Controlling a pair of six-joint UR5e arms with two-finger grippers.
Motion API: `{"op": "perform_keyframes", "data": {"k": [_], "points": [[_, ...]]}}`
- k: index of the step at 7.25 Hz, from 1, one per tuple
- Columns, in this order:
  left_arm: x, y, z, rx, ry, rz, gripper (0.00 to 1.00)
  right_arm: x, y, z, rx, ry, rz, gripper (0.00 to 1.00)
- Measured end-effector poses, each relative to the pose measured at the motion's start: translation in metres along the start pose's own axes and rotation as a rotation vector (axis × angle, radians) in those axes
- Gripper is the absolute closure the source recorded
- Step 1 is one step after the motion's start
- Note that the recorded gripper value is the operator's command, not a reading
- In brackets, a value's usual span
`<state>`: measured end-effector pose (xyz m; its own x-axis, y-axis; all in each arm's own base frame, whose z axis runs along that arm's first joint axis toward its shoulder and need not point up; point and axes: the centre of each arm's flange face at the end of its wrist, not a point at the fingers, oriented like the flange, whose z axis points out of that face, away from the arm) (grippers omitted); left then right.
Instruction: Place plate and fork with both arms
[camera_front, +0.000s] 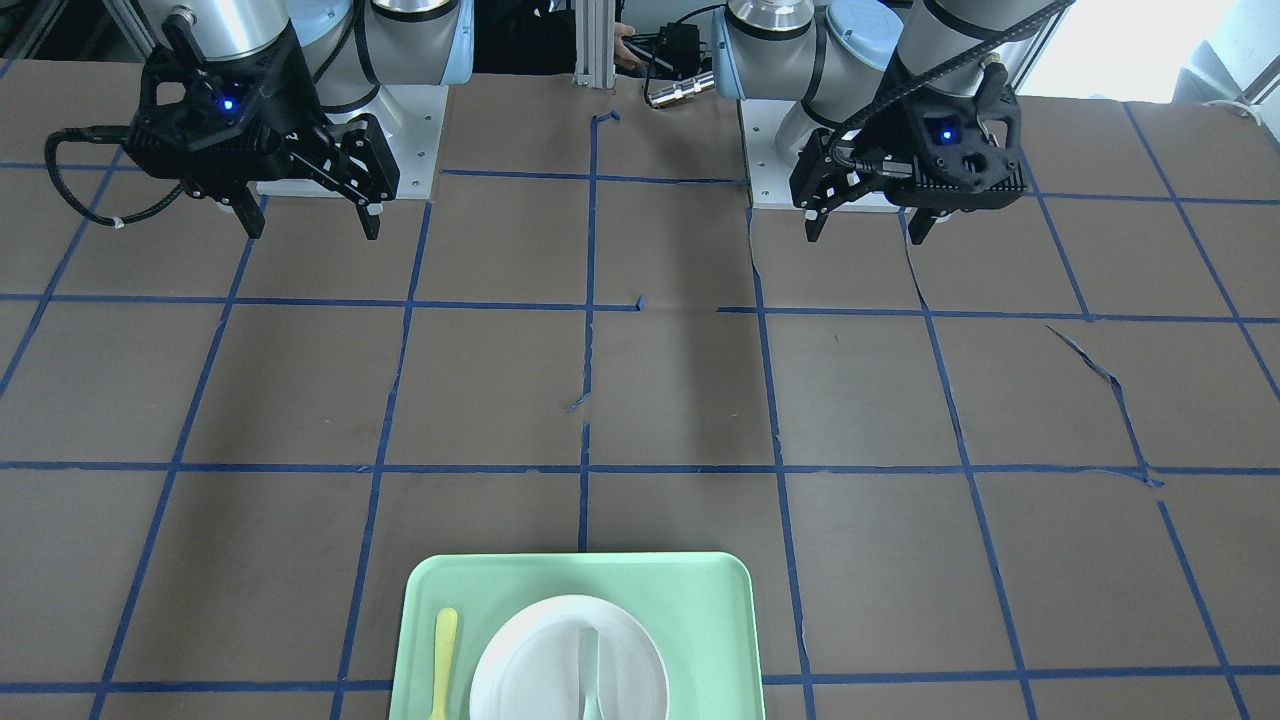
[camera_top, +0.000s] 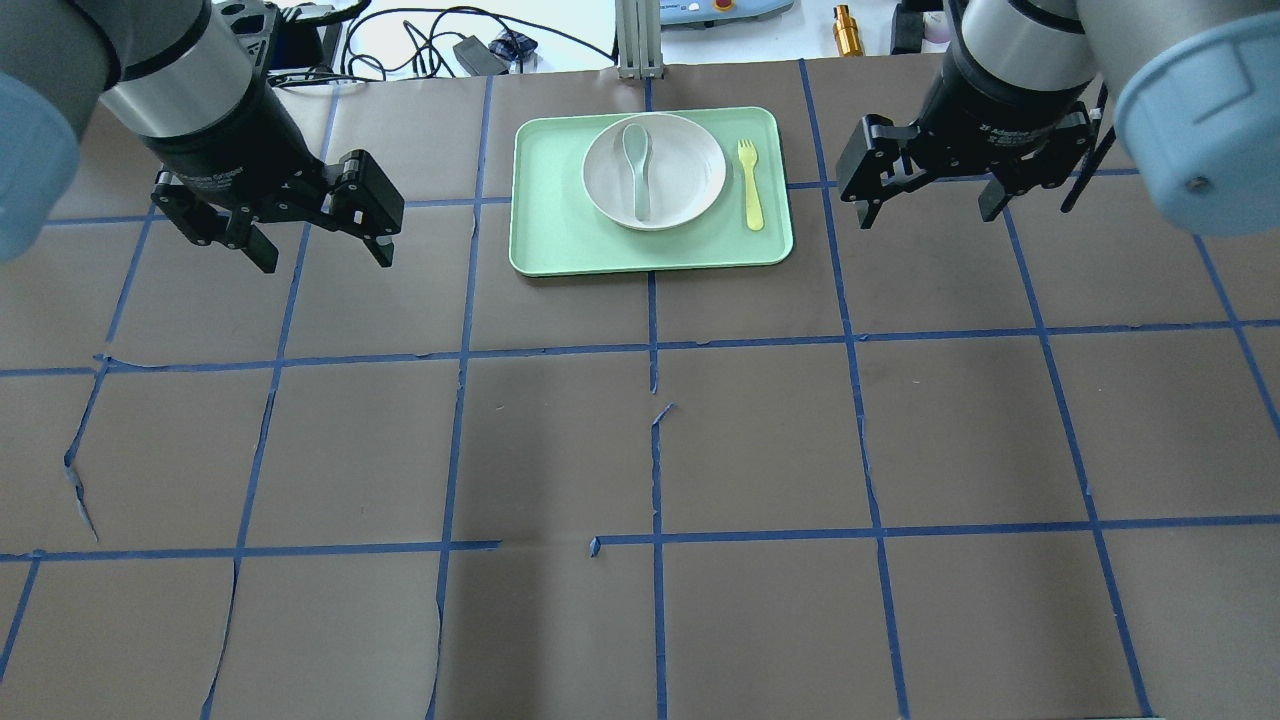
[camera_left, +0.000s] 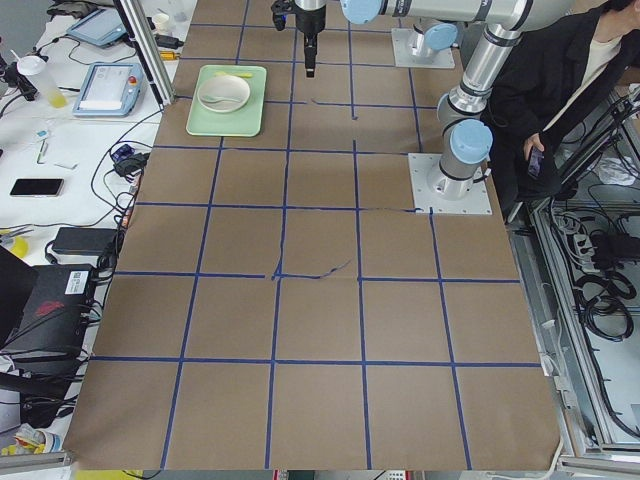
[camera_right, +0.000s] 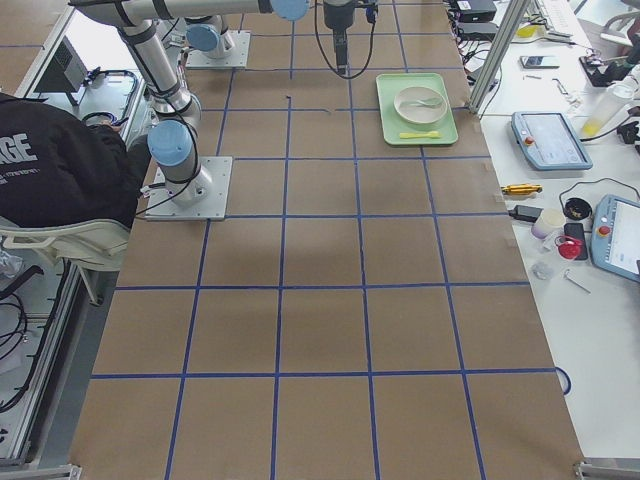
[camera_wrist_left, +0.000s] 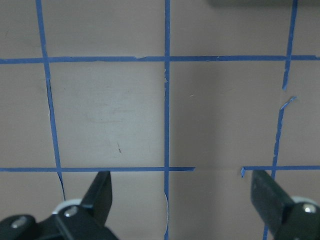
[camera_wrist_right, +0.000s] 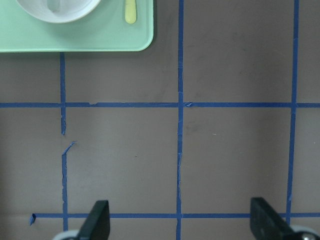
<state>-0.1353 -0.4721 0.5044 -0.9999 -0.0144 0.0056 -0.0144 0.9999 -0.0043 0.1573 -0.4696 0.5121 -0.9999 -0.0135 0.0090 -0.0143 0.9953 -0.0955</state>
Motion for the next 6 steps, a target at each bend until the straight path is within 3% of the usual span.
{"op": "perform_keyframes", "data": {"k": [6], "points": [[-0.0001, -0.0001, -0.0003, 0.001, -0.001, 0.001, 0.00, -0.0019, -0.0009, 0.0001, 0.014, -0.009, -0.001, 0.00]]}}
